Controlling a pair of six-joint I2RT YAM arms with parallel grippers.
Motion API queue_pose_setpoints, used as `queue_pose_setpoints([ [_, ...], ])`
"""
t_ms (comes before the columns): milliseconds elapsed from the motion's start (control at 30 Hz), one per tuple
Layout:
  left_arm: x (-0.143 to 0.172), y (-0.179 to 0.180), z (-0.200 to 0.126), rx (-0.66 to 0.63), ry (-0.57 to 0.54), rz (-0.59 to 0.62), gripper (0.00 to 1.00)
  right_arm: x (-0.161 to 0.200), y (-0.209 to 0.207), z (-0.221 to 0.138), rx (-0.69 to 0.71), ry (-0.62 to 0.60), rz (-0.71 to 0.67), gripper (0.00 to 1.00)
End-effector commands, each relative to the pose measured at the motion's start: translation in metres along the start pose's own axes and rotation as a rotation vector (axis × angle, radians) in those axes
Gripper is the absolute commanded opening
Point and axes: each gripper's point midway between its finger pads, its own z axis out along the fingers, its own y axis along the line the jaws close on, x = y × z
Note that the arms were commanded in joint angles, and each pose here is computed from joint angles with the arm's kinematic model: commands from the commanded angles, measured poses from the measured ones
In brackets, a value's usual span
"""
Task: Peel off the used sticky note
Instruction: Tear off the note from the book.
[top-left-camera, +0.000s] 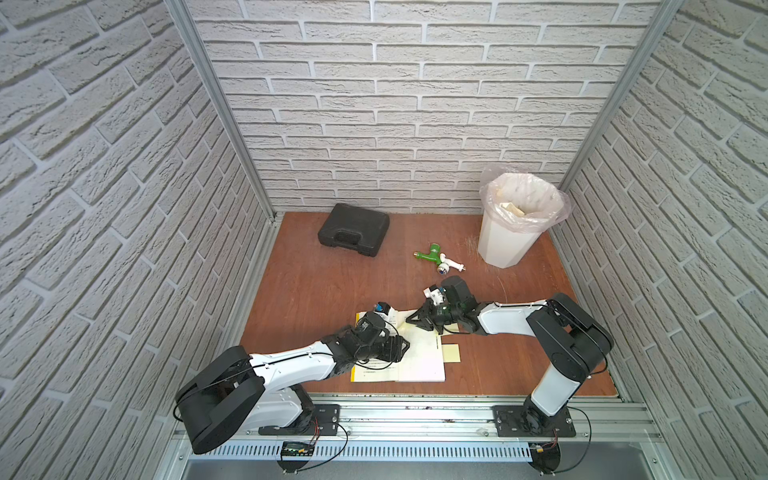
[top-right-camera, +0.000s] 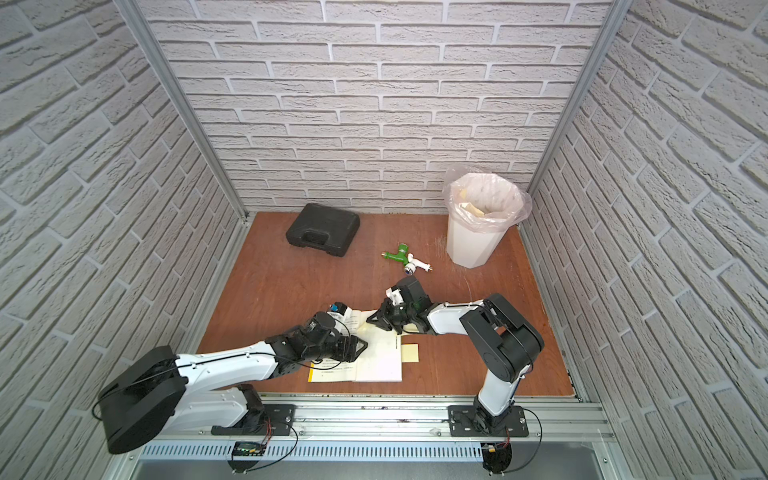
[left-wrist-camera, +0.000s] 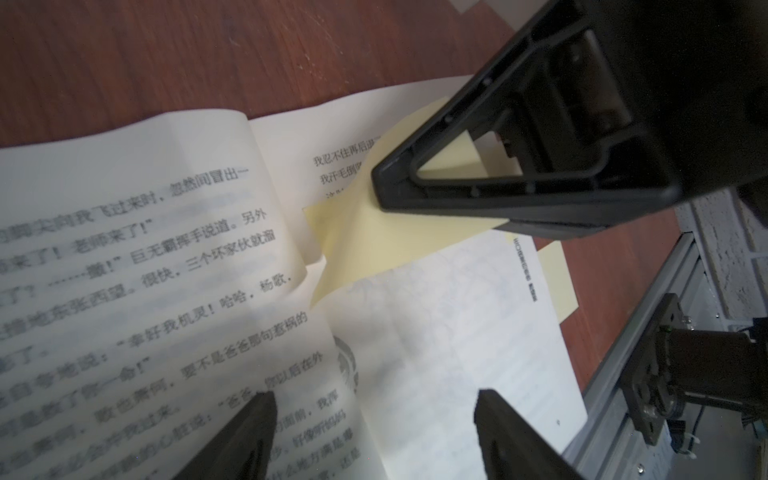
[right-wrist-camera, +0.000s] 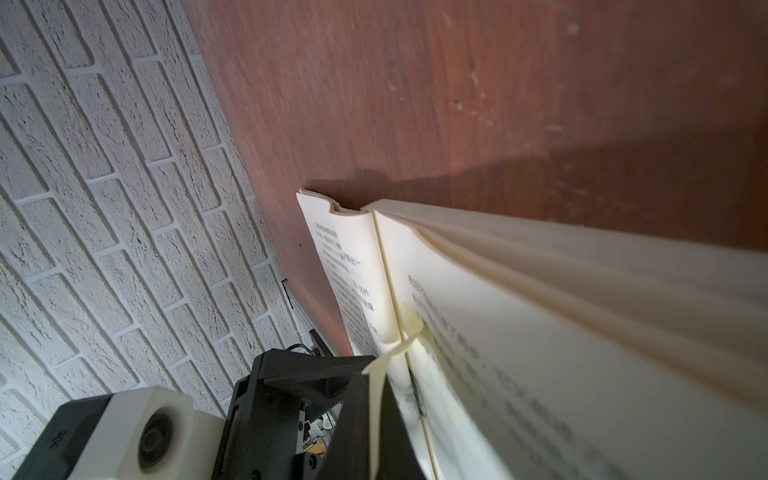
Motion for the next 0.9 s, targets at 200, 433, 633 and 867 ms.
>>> queue_pose_setpoints([
  [200, 0.010, 0.014, 0.003, -0.041, 0.022, -0.016, 0.80, -0.009, 0.037, -0.033, -0.003, -0.078, -0.146, 0.04],
  [433, 0.009, 0.014, 0.004, -0.038, 0.024, -0.015, 0.80, -0.020, 0.063, -0.066, 0.022, -0.152, -0.242, 0.03],
  [633, 0.009, 0.014, 0.004, -0.037, 0.024, -0.014, 0.80, -0.035, 0.101, -0.111, 0.051, -0.255, -0.376, 0.03],
  [867, 0.007, 0.013, 0.004, -0.033, 0.020, -0.015, 0.80, -0.059, 0.149, -0.166, 0.018, -0.386, -0.453, 0.03],
])
